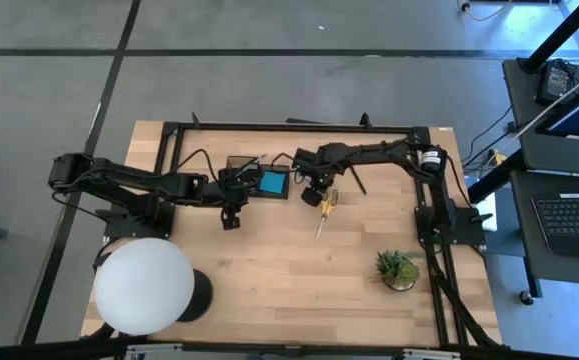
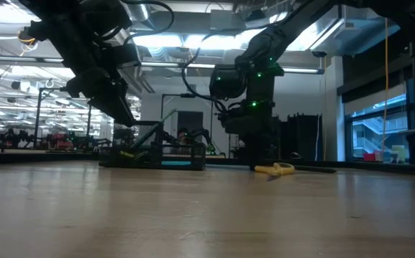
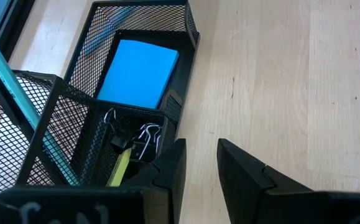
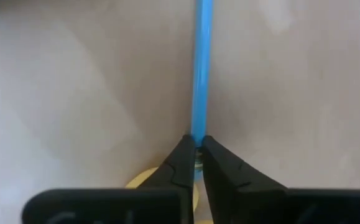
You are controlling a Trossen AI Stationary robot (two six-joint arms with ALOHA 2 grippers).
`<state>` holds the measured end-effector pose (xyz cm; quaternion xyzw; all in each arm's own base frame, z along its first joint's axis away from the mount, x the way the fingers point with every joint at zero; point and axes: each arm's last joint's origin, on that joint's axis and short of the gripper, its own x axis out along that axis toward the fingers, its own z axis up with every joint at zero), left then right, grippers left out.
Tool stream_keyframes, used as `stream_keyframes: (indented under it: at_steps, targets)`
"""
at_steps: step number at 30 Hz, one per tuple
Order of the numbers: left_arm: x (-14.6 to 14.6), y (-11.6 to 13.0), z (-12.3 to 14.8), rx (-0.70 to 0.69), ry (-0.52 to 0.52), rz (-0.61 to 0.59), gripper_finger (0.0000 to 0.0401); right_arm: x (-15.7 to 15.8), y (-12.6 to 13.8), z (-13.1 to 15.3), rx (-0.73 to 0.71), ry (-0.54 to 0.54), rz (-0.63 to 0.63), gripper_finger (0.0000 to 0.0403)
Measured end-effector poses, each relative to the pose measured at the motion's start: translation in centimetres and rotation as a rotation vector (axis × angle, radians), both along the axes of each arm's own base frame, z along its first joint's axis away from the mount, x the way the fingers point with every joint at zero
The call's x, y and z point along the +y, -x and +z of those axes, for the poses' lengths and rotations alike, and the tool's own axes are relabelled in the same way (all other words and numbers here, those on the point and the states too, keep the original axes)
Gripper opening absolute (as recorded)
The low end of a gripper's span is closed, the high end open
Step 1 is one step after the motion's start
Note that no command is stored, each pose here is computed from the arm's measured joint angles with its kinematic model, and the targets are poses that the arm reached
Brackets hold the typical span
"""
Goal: Pick and place office supplies into organizer
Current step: Put the blue pencil into the black desk organizer
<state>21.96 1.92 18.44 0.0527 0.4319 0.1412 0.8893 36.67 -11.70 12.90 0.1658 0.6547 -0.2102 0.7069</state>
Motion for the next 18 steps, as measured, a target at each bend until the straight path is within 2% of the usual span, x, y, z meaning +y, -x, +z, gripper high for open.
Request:
stream_keyframes:
  at_steps: [12, 18]
  targets:
    - [0.0, 0.0, 0.0, -0.001, 0.001, 0.001, 0.0086, 4.6, 0.6, -1.2, 0.071, 0.021, 0.056, 0.0028]
    - [0.0, 0.0, 0.0, -0.006, 0.010, 0.012, 0.0086, 6.2, 1.1, -1.1, 0.140, 0.014, -0.005, 0.0027]
